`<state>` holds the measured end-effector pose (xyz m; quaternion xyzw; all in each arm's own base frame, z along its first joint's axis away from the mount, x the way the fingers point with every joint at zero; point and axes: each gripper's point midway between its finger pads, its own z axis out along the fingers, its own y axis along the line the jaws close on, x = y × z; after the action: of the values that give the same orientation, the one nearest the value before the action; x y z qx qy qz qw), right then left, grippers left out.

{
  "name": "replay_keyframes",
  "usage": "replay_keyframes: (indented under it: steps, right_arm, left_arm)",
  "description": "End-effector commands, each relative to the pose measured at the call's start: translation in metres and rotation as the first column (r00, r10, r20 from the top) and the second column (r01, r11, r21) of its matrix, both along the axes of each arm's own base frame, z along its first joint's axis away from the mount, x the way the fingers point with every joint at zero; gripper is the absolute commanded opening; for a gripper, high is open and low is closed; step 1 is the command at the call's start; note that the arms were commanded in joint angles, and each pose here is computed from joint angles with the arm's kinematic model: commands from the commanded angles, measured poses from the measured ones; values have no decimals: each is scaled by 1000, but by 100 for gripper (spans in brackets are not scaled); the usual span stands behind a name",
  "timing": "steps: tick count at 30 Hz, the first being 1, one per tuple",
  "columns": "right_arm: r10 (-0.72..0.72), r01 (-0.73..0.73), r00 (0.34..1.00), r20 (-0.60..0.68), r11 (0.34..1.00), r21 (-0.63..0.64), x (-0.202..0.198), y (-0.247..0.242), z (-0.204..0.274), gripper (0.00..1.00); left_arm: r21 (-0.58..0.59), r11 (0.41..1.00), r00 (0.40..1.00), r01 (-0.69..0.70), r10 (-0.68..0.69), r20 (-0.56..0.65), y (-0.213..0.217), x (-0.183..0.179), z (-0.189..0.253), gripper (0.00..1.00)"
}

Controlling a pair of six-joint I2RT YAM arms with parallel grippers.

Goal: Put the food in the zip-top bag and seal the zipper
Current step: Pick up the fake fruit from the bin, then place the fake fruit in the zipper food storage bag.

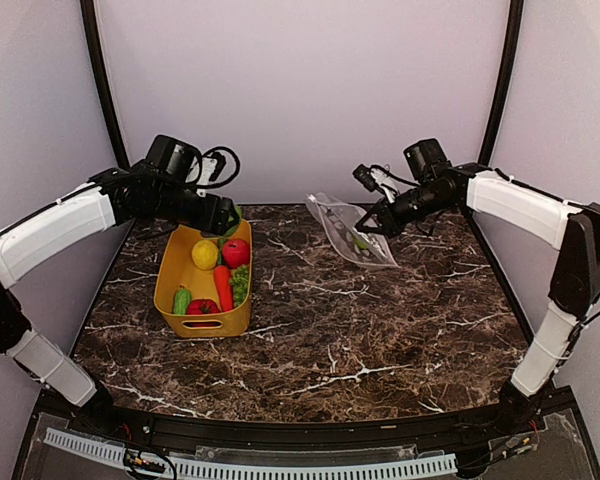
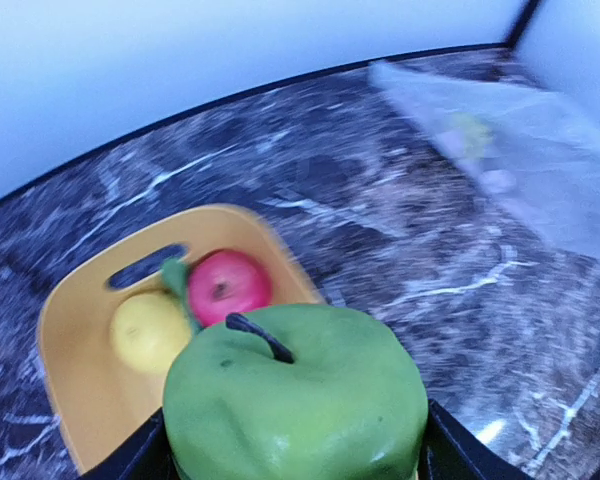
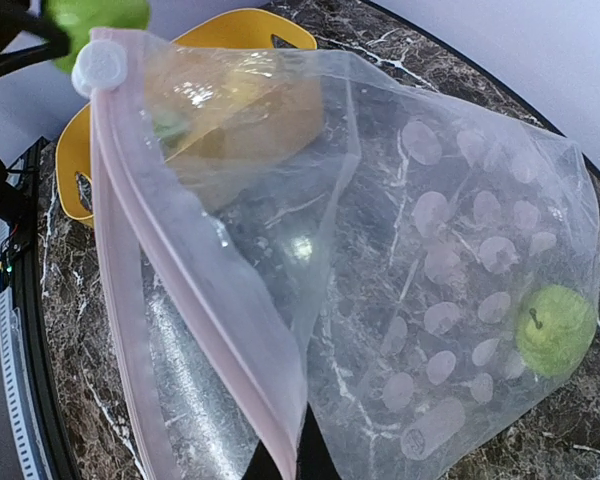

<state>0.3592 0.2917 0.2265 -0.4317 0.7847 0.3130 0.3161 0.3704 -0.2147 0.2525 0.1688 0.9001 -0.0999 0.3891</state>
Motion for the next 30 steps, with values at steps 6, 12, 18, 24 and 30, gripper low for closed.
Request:
replay_keyframes:
  steps: [6, 12, 18, 24, 30]
  right_arm:
    - [-51, 51, 999, -12, 999, 4, 19, 10, 15, 0]
    - [-77, 77, 997, 2, 997, 8, 26, 12, 32, 0]
    - [-61, 61, 998, -29, 998, 4, 27, 22, 34, 0]
    - [-56, 57, 996, -64, 998, 5, 26, 26, 35, 0]
    - [-73, 72, 994, -79, 997, -7, 25, 23, 35, 0]
  left_arm:
    - [-413, 713, 813, 567, -404, 418, -149, -80, 100, 51]
    - [-475, 617, 772, 628, -415, 482, -188, -85, 107, 49]
    - [-538, 602, 801, 591, -359, 479, -214, -64, 107, 45]
    - [-612, 539, 815, 579, -376, 440, -240, -54, 104, 45]
    - [-651, 583, 869, 487, -250, 427, -237, -31, 96, 45]
